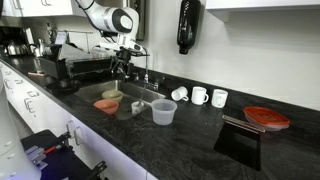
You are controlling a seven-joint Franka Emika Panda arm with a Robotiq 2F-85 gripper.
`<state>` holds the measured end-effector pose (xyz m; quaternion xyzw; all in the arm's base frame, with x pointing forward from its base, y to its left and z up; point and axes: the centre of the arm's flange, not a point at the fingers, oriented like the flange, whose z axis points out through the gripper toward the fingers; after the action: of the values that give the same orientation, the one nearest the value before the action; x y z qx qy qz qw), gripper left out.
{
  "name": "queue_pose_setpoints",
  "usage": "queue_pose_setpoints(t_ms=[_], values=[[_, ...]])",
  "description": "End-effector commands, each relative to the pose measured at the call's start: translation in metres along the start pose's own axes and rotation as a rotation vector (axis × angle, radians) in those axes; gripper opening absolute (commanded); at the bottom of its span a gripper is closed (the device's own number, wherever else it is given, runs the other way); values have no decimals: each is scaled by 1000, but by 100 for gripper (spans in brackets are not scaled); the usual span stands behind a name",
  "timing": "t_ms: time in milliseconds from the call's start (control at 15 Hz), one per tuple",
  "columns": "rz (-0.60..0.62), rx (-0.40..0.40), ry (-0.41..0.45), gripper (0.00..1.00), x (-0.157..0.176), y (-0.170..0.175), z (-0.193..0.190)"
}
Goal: Remove the cup from the sink
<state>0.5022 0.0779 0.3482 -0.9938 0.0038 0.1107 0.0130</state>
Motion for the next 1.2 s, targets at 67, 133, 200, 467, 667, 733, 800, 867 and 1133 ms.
queue_pose_setpoints(t_ms=[67, 133, 200, 467, 667, 733, 800, 867, 1133], values=[[-12, 6, 63, 100, 36, 19, 16], [-22, 16, 66, 100, 45, 23, 25], [-33, 11, 70, 100, 52, 24, 33], [-68, -23, 82, 100, 77, 23, 59], [-94, -68, 79, 100, 92, 23, 72], [-104, -89, 70, 100, 95, 24, 77], [-83, -60, 67, 100, 84, 24, 74], [-91, -71, 62, 100, 87, 24, 78], [-97, -78, 64, 100, 90, 23, 79]])
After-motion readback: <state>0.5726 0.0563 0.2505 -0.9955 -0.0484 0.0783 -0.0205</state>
